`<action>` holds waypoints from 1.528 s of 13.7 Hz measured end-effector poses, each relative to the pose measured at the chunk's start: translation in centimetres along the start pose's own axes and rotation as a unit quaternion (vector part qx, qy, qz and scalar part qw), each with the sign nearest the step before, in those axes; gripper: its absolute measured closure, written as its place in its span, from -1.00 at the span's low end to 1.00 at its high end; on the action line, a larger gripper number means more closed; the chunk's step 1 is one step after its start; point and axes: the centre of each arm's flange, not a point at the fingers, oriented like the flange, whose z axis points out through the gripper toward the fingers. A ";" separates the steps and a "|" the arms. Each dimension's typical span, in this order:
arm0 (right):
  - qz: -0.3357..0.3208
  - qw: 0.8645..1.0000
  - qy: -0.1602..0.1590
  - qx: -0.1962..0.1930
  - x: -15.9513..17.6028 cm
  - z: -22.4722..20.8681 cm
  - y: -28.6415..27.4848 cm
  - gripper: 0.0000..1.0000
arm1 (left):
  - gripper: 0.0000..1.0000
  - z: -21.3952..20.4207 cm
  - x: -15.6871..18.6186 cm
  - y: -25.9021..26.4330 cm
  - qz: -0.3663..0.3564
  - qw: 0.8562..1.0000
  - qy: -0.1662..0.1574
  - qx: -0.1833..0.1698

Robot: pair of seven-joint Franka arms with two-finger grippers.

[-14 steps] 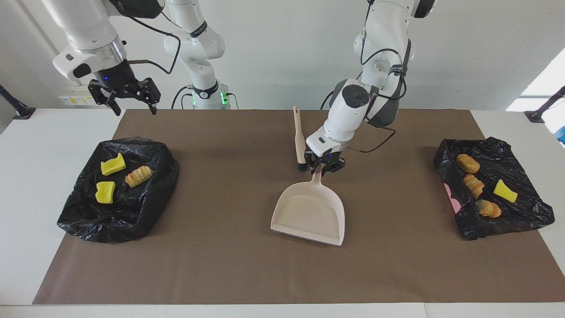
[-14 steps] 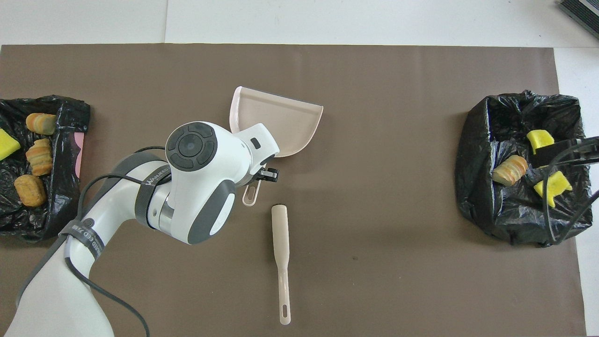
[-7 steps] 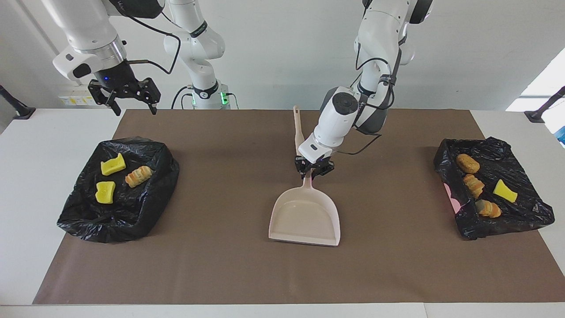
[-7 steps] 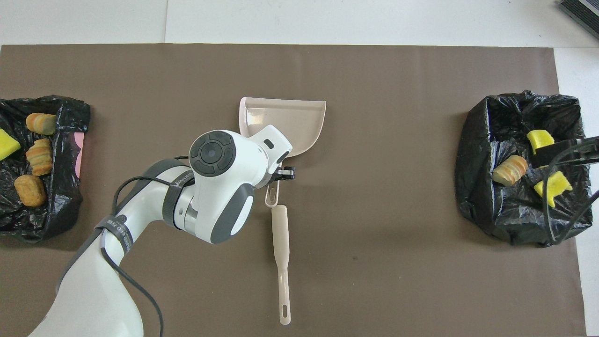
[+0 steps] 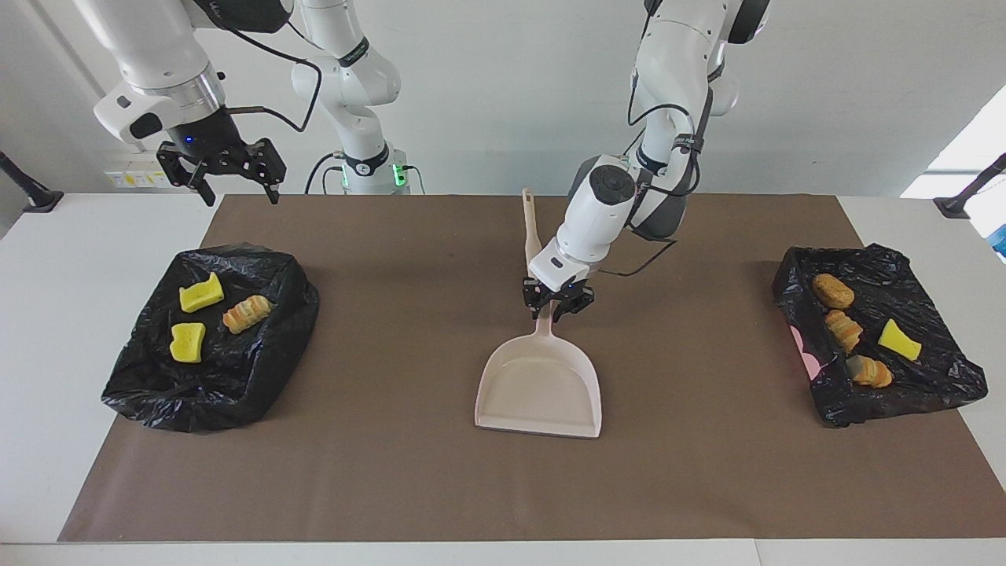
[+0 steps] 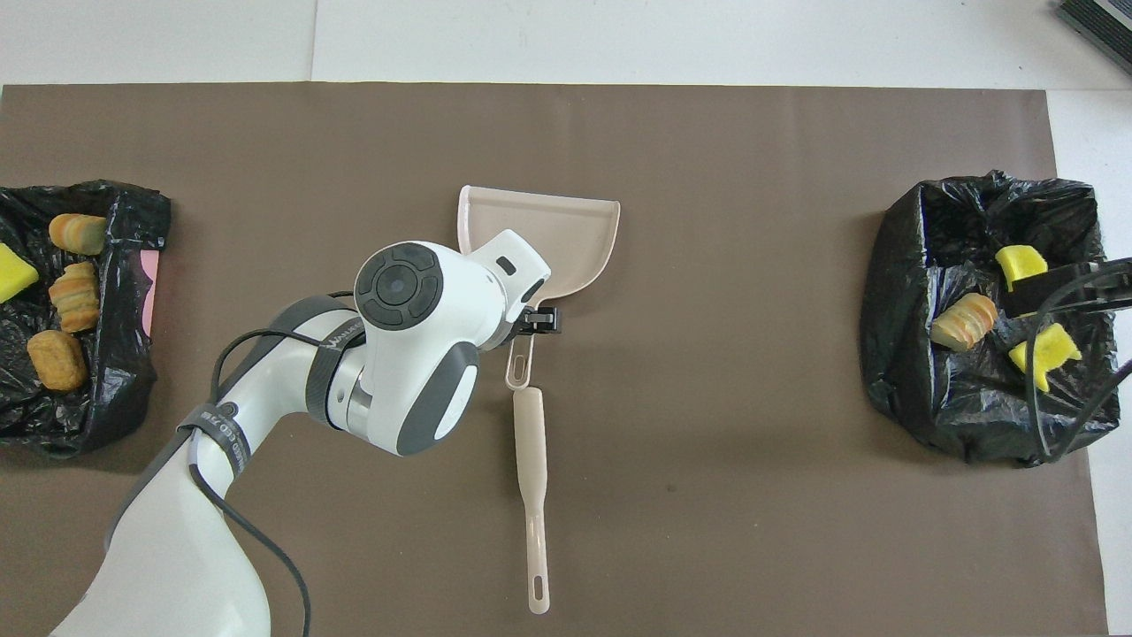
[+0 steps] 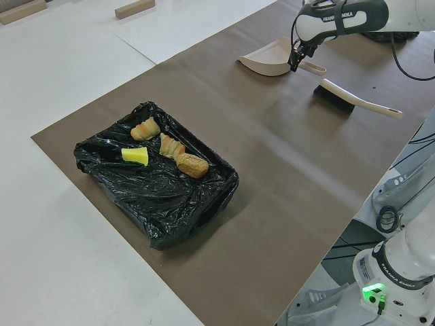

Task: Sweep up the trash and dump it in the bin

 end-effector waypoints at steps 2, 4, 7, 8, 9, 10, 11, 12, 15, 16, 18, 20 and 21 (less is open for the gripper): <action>0.000 1.000 0.000 0.000 0.0 0.0 0.0 -1.00 | -1.00 -2.3 1.2 -2.1 -0.017 1.000 -0.009 0.007; 0.000 1.000 0.000 0.000 0.0 0.0 0.0 -1.00 | -1.00 -5.2 2.6 -4.6 -0.039 0.999 -0.004 0.008; 0.000 1.000 0.000 0.000 0.0 0.0 0.0 -1.00 | -1.00 -10.6 4.0 -9.6 -0.048 0.999 0.005 0.012; 0.000 1.000 0.000 0.000 0.0 0.0 0.0 -1.00 | -1.00 -13.0 4.1 -11.8 -0.042 0.999 0.006 0.015; 0.000 1.000 0.000 0.000 0.0 0.0 0.0 -1.00 | -1.00 -15.2 3.9 -14.2 -0.036 0.999 0.004 0.019; 0.000 1.000 0.000 0.000 0.0 0.0 0.0 -1.00 | -1.00 -16.8 3.7 -16.3 -0.030 0.999 -0.001 0.025; 0.000 1.000 0.000 0.000 0.0 0.0 0.0 -1.00 | -1.00 -18.2 3.4 -18.4 -0.023 0.999 -0.005 0.032; 0.000 1.000 0.000 0.000 0.0 0.0 0.0 -1.00 | -1.00 -19.2 3.2 -20.2 -0.017 0.999 -0.008 0.036; 0.000 1.000 0.000 0.000 0.0 0.0 0.0 -1.00 | -1.00 -20.7 2.5 -23.0 0.001 0.997 -0.020 0.070; 0.000 1.000 0.000 0.000 0.0 0.0 0.0 -1.00 | -1.00 -21.2 2.2 -23.1 0.008 0.996 -0.025 0.086; 0.000 1.000 0.000 0.000 0.0 0.0 0.0 -1.00 | -1.00 -23.4 1.7 -22.9 0.016 0.994 -0.033 0.106; 0.000 1.000 0.000 0.000 0.0 0.0 0.0 -1.00 | -1.00 -26.9 1.4 -23.3 0.011 0.993 -0.030 0.111; 0.000 1.000 0.000 0.000 0.0 0.0 0.0 -1.00 | -1.00 -28.4 1.2 -23.6 0.008 0.993 -0.028 0.111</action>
